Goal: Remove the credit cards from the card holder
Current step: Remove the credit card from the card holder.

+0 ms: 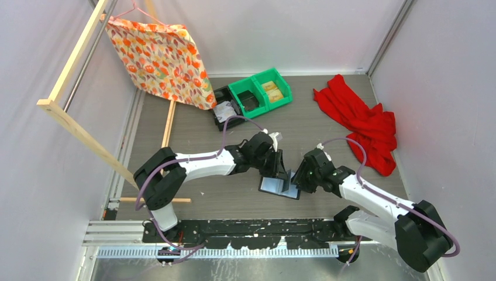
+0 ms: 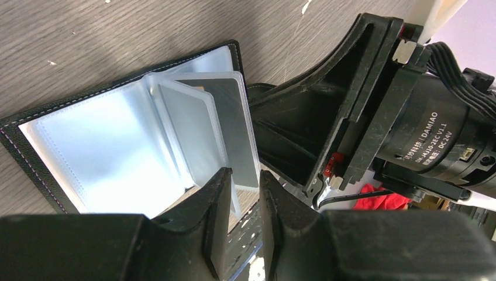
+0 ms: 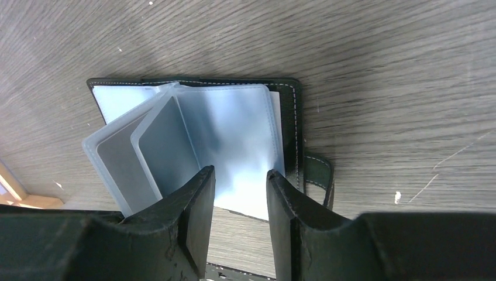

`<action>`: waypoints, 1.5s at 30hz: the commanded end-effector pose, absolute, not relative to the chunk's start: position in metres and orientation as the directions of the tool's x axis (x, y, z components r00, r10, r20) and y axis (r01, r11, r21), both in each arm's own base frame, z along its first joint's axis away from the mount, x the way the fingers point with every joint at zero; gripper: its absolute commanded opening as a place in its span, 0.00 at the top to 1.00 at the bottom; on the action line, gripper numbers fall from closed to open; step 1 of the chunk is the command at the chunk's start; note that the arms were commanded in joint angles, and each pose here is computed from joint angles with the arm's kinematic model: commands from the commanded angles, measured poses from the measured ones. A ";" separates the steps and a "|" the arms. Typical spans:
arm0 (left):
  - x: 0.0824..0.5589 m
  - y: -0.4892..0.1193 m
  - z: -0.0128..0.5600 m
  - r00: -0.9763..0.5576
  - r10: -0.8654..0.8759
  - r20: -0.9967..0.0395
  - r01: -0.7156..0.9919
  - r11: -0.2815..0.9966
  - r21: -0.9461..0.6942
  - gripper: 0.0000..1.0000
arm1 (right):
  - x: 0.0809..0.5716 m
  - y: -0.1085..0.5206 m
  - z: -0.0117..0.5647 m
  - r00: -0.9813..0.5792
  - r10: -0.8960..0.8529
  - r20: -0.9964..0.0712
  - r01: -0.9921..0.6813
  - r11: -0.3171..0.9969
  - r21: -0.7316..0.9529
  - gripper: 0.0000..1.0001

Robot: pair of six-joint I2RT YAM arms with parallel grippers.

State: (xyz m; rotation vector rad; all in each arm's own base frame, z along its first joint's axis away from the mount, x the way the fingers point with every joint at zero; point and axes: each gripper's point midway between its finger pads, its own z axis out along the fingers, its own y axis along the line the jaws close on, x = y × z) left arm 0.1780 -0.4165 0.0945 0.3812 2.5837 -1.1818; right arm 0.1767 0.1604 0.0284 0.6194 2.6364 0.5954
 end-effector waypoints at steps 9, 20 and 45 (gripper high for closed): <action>0.192 -0.397 0.090 -0.896 0.148 -0.418 0.384 0.730 -0.565 0.74 | 0.170 0.134 0.026 -0.783 0.539 -0.310 0.391 0.815 0.428 0.59; 0.209 -0.372 0.102 -0.877 0.088 -0.472 0.334 0.818 -0.468 0.74 | 0.164 0.111 0.048 -0.740 0.550 -0.387 0.399 0.823 0.405 0.62; 0.198 -0.445 0.089 -0.958 0.071 -0.276 0.260 0.616 -0.744 0.75 | 0.191 0.120 0.041 -0.724 0.547 -0.420 0.398 0.829 0.393 0.96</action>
